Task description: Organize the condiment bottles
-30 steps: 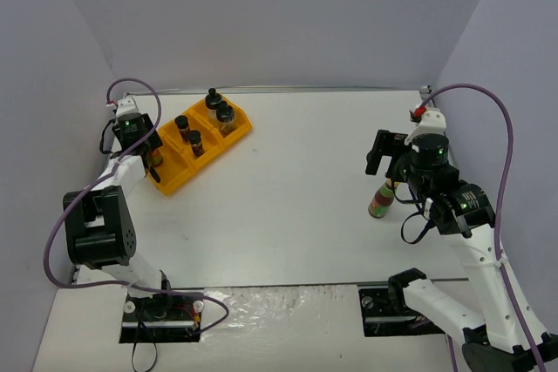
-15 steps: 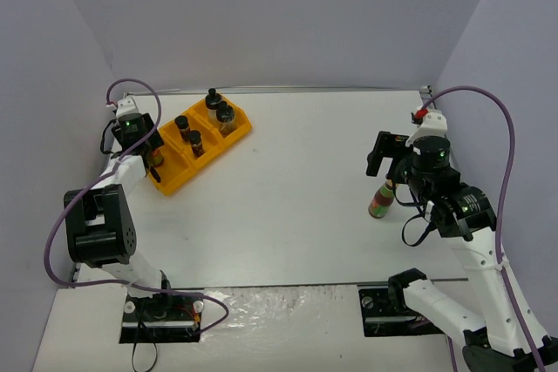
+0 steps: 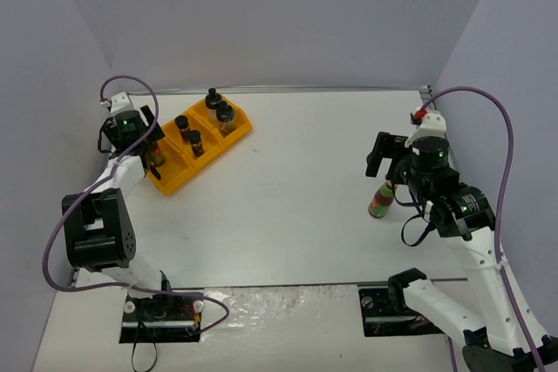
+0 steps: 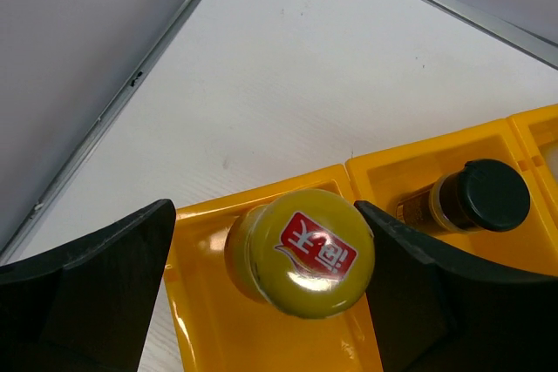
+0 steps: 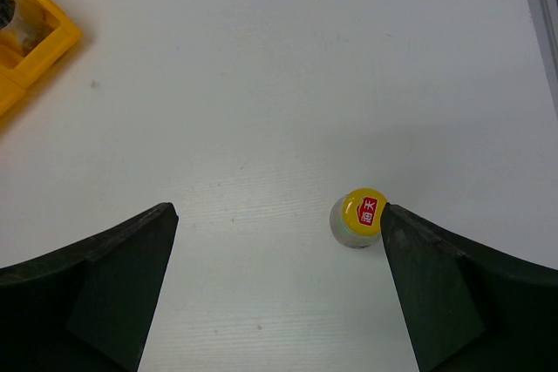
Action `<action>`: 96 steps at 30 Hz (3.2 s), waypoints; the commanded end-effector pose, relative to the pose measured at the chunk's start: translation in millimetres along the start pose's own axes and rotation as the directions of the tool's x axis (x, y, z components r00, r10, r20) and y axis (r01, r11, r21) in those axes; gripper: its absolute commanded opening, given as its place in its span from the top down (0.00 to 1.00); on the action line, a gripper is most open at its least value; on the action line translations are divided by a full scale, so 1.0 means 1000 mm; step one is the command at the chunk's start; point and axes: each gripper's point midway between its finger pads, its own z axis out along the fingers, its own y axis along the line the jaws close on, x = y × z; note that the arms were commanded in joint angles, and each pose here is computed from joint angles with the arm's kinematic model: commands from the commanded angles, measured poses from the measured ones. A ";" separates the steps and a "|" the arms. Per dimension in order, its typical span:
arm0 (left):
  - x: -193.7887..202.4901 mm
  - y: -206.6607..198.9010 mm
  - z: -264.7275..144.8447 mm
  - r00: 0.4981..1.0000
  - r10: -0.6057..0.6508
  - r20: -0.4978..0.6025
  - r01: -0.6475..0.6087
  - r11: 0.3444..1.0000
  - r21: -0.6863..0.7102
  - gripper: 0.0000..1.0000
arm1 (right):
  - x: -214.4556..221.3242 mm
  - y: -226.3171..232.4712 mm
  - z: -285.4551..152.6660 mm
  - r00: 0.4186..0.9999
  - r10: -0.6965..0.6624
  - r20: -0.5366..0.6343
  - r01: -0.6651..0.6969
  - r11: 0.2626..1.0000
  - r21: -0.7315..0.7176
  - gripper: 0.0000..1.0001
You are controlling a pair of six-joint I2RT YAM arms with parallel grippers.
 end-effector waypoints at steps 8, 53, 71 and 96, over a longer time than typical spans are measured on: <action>-0.053 0.018 -0.068 0.987 -0.073 0.142 0.094 0.984 -0.150 0.21 | -0.023 0.007 -0.006 0.995 0.051 0.081 -0.049 0.998 -0.034 0.00; 0.136 -0.457 -0.467 0.918 0.346 0.192 -0.244 0.113 0.963 0.11 | -0.087 -0.048 -0.034 0.971 0.158 0.176 -0.202 0.942 0.268 0.00; 0.147 -0.515 -0.484 0.939 0.289 0.185 -0.179 -0.049 0.983 0.10 | -0.094 -0.046 -0.041 0.964 0.183 0.194 -0.228 0.942 0.244 0.00; 0.182 -0.545 -0.467 0.956 0.257 0.144 -0.128 -0.077 0.989 0.11 | -0.091 -0.048 -0.055 0.958 0.191 0.213 -0.240 0.943 0.231 0.00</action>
